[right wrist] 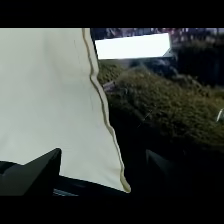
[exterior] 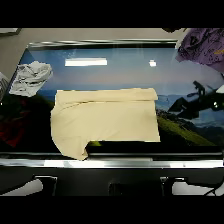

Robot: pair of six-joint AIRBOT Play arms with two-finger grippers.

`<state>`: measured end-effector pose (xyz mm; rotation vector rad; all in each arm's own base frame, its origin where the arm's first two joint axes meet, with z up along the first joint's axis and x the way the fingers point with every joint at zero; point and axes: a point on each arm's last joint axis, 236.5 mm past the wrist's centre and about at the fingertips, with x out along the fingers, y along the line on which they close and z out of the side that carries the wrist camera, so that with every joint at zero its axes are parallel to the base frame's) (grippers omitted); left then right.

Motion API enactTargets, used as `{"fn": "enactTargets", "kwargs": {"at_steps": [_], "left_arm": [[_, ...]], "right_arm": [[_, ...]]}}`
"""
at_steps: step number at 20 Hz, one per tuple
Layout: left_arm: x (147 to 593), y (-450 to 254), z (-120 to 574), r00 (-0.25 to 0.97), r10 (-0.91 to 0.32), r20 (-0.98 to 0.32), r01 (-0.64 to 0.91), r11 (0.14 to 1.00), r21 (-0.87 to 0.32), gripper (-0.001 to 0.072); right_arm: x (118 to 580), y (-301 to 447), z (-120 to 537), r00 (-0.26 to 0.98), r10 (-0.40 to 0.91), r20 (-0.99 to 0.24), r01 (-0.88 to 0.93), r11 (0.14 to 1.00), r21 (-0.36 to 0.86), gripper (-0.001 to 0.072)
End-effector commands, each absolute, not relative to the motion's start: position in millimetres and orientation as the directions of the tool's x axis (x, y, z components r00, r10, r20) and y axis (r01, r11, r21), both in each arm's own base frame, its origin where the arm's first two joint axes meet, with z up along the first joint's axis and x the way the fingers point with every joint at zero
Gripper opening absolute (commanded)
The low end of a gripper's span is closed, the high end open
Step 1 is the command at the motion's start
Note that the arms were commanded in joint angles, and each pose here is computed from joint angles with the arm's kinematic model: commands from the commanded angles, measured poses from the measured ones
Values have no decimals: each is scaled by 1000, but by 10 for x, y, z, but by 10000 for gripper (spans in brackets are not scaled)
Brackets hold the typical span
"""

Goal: Fold the clothes and pants, and hang the long-sleeved shirts on hangers.

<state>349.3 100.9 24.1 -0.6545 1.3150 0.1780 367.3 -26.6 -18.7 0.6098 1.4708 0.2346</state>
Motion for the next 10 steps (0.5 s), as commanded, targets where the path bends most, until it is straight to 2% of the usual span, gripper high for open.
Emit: {"fn": "enactTargets", "kwargs": {"at_steps": [1, 5, 10], "left_arm": [[3217, 899, -11, 239, -277, -931, -521, 773, -363, 417], [3223, 817, -83, 213, -294, -932, -512, 779, -362, 416], [3232, 800, -83, 213, -294, -932, -507, 782, -362, 416]], "right_arm": [[3205, -18, -582, 82, 616, -783, 232, 753, 616, 611], [2837, 169, -891, 9, 655, -756, 249, 730, 636, 609], [2677, 264, -1013, -13, 673, -740, 252, 718, 649, 595]]}}
